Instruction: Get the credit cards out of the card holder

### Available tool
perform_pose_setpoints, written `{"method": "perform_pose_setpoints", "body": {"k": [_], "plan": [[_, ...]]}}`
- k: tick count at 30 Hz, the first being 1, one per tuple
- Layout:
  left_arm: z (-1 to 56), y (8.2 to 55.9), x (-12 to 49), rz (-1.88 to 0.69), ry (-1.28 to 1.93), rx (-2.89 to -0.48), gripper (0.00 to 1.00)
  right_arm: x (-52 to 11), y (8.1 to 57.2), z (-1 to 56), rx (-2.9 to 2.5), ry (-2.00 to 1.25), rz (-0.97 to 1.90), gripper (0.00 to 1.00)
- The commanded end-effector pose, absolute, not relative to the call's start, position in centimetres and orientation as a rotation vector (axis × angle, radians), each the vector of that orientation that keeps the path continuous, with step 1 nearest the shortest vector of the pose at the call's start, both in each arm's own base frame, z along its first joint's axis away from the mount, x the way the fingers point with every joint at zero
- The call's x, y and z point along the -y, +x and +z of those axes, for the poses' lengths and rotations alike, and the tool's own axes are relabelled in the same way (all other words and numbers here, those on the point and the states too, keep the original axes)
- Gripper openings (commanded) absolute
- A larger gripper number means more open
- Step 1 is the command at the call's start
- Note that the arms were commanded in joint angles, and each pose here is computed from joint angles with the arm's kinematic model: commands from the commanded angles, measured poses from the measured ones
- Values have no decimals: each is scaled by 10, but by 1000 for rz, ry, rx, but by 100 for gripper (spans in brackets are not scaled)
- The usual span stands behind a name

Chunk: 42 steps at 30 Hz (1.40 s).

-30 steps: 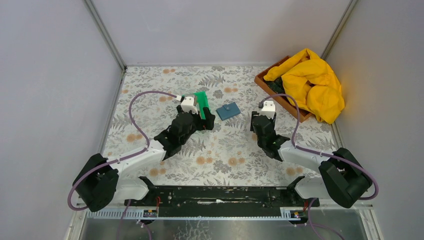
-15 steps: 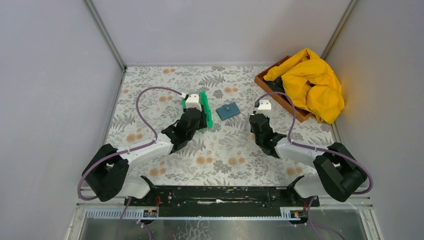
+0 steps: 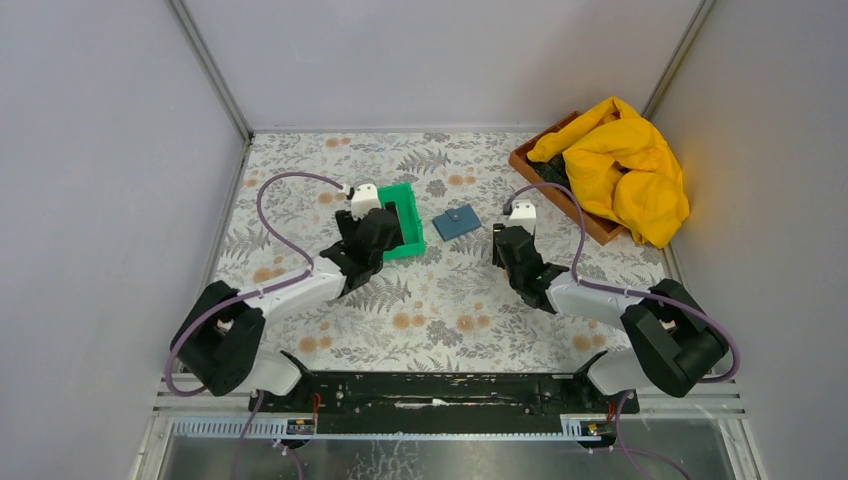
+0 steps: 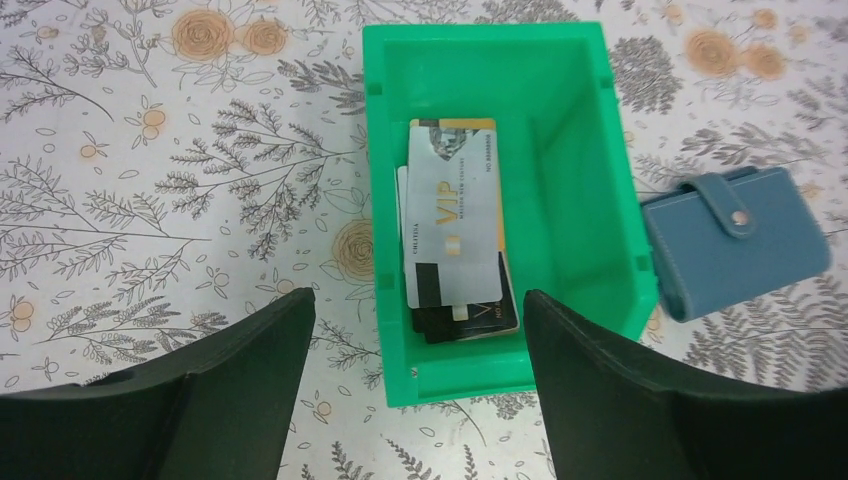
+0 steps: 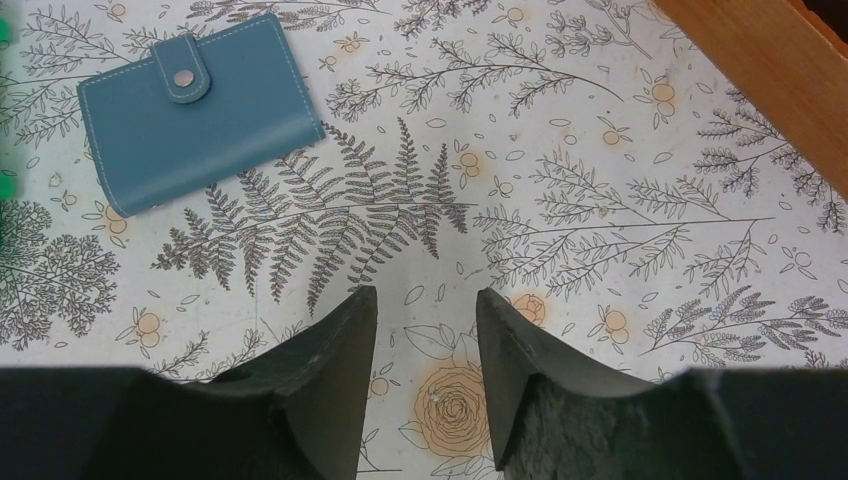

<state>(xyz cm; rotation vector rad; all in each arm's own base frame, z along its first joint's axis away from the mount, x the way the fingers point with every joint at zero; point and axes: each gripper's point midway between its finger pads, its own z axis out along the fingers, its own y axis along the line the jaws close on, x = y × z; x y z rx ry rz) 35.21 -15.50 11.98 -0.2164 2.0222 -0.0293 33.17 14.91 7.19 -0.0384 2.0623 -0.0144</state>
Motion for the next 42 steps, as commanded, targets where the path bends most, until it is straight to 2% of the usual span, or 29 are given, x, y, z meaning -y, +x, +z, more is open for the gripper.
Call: {"method": "perform_pose_setpoints", "body": {"k": [1, 4, 10, 12, 19, 25, 28, 29, 30, 37, 39, 42], "plan": [[112, 362, 147, 55, -263, -2030, 81, -161, 340, 86, -2032, -28, 39, 49], [98, 366, 147, 98, -247, -2062, 78, -163, 340, 86, -2033, -31, 44, 49], [78, 374, 130, 157, -295, -2102, 44, -164, 341, 84, -2042, -35, 40, 50], [77, 375, 125, 163, -308, -2101, 37, -163, 341, 85, -2040, -34, 41, 50], [77, 376, 109, 179, -354, -2088, 23, -162, 340, 87, -2036, -31, 39, 50], [75, 376, 97, 205, -400, -2083, 2, -163, 340, 85, -2043, -36, 38, 50], [77, 375, 92, 222, -419, -2075, 1, -163, 340, 85, -2044, -36, 38, 50], [77, 375, 91, 225, -423, -2073, 3, -164, 340, 85, -2044, -39, 41, 50], [77, 375, 90, 225, -425, -2072, 10, -165, 340, 85, -2046, -47, 50, 51], [94, 371, 87, 183, -466, -2012, 71, -194, 351, 84, -2060, -96, 152, 62], [106, 367, 84, 150, -487, -1972, 85, -208, 364, 92, -2065, -113, 173, 66], [125, 361, 86, 57, -504, -1906, 94, -227, 391, 108, -2040, -152, 161, 71]]}}
